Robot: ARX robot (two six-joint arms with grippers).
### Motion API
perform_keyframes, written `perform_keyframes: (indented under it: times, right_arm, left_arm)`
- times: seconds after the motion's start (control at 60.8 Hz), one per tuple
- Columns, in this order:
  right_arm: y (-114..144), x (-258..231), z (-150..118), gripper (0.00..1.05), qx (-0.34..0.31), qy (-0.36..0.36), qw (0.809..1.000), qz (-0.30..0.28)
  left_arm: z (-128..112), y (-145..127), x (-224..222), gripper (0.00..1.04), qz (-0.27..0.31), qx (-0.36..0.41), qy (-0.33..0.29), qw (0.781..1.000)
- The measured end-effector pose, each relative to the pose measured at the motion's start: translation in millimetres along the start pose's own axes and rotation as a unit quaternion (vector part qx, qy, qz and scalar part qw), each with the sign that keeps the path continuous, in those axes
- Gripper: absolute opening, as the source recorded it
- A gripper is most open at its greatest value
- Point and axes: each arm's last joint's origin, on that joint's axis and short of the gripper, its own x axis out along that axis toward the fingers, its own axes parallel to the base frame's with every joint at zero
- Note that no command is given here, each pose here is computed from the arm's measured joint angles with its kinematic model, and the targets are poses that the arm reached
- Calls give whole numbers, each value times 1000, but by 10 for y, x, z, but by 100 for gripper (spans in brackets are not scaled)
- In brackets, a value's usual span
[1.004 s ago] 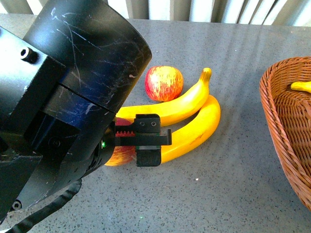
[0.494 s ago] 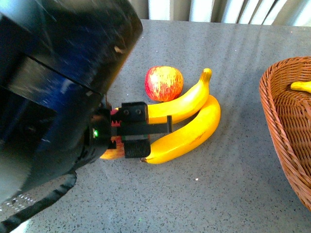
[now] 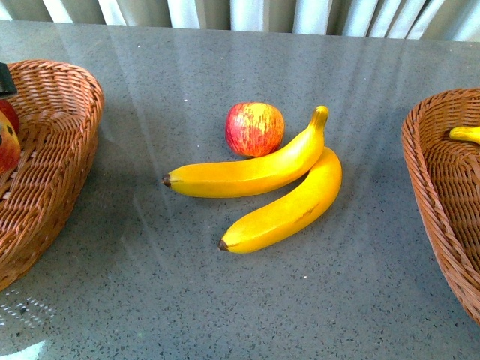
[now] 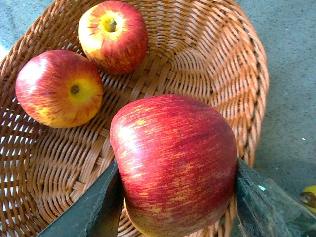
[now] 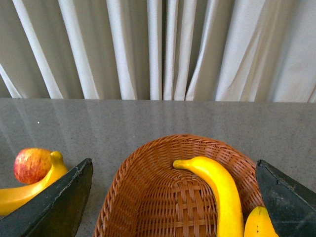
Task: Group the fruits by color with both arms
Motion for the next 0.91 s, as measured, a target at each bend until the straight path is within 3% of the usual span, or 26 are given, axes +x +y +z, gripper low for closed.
perform_keyframes:
  times: [0.247,0.412,0.626,0.79,0.905]
  right_arm:
    - [0,0,0,96,0,0,1000,0]
    - [0,0,0,96,0,0,1000,0]
    - [0,0,0,96,0,0,1000,0]
    - [0,0,0,96,0,0,1000,0]
    - [0,0,0,96,0,0,1000,0]
  left_arm:
    - [15,48,74,97,1,22,2,1000]
    - [169,-203,92,96,-40,61,-32,997]
    - [277,-861,167,96,-125,156,-44,979]
    - [245,-1324,278,96,-189,197,-13,962]
    - [176,-1505,327,96,-224,212,16,951]
